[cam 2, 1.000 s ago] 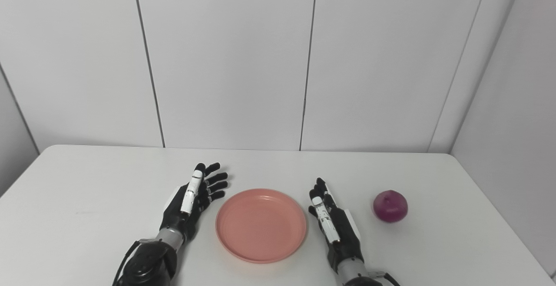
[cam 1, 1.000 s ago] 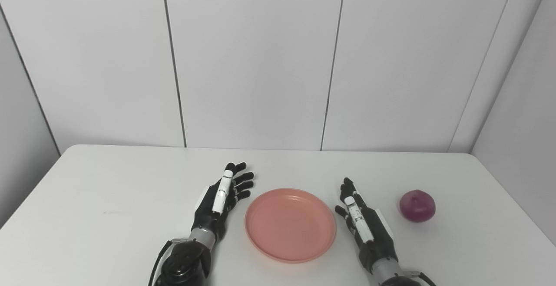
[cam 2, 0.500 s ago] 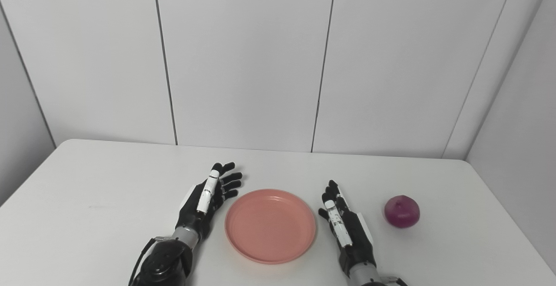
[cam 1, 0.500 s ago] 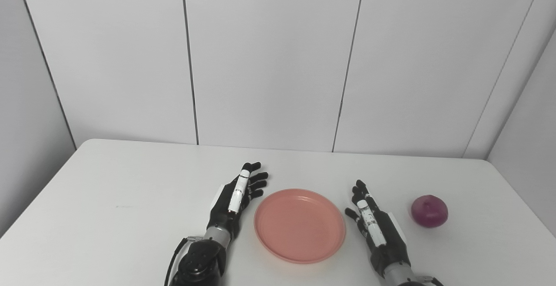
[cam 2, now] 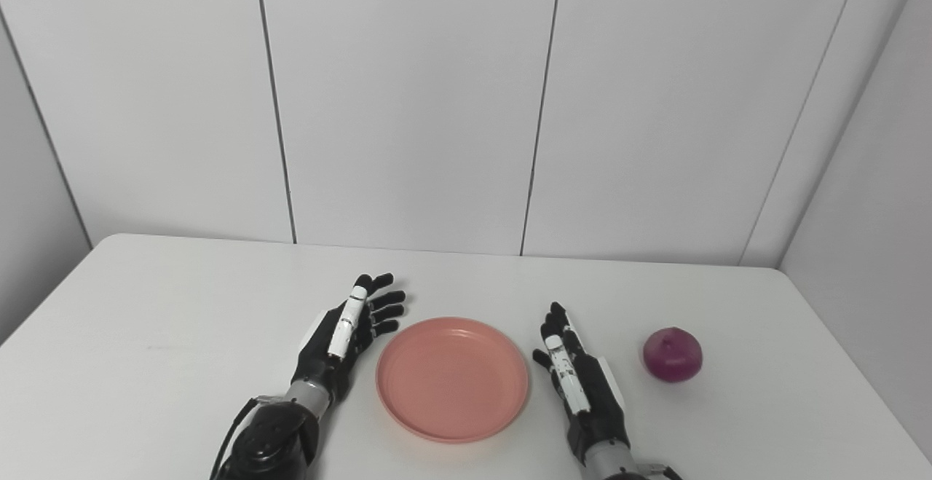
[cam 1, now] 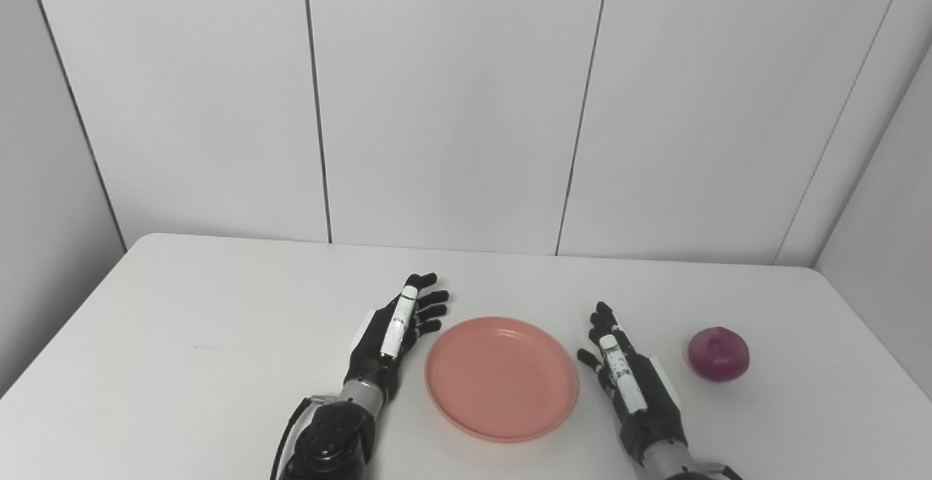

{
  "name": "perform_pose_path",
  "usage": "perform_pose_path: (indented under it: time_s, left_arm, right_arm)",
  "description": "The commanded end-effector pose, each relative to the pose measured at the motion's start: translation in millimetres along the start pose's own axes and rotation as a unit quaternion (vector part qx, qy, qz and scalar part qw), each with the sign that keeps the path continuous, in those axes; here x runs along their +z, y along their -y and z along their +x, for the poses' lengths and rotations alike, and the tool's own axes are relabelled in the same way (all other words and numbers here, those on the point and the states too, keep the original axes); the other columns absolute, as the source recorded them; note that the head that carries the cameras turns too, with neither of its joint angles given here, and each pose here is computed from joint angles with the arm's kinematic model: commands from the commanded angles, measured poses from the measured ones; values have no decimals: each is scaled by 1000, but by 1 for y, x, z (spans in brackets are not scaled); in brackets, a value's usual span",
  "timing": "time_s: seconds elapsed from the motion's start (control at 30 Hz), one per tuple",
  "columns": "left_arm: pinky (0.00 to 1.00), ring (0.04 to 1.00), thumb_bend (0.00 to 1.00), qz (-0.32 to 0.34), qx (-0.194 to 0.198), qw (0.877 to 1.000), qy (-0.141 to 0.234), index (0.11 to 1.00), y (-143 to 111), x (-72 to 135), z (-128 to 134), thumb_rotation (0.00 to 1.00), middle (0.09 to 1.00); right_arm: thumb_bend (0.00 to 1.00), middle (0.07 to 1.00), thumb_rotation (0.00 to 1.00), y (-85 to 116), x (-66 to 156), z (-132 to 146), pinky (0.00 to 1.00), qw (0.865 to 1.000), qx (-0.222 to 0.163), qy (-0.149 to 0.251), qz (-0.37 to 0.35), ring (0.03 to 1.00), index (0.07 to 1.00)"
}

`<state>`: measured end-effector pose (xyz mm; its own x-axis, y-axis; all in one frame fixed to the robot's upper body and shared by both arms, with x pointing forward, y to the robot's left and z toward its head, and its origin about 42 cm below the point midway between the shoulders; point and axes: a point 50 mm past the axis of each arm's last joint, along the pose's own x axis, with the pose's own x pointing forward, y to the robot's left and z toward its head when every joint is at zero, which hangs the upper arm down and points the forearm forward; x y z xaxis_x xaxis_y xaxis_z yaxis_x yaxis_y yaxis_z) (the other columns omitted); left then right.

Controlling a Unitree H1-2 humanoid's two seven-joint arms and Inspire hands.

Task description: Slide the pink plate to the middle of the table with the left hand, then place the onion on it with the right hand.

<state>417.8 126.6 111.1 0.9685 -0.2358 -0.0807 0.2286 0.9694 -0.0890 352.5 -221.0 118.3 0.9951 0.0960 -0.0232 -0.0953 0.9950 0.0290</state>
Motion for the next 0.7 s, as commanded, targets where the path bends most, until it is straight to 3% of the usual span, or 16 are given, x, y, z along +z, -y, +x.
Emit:
perform_pose_path:
  time_s: [0.0,0.43,0.67]
  left_arm:
    - [809,805,576,2,2,1000,-2,838,-8,1,-2,1000,810]
    - [910,924,612,-4,-12,1000,-5,953,-12,-12,-32,1000,932]
    - [928,934,612,-5,-16,1000,-9,959,-9,-19,-43,1000,947]
  right_arm:
    - [536,988,824,-3,17,11,1000,999,3,33,-1,1000,1000]
    - [490,995,846,-5,23,14,1000,999,6,45,-9,1000,1000]
    - [525,998,848,-6,32,16,1000,999,1,53,-7,1000,1000]
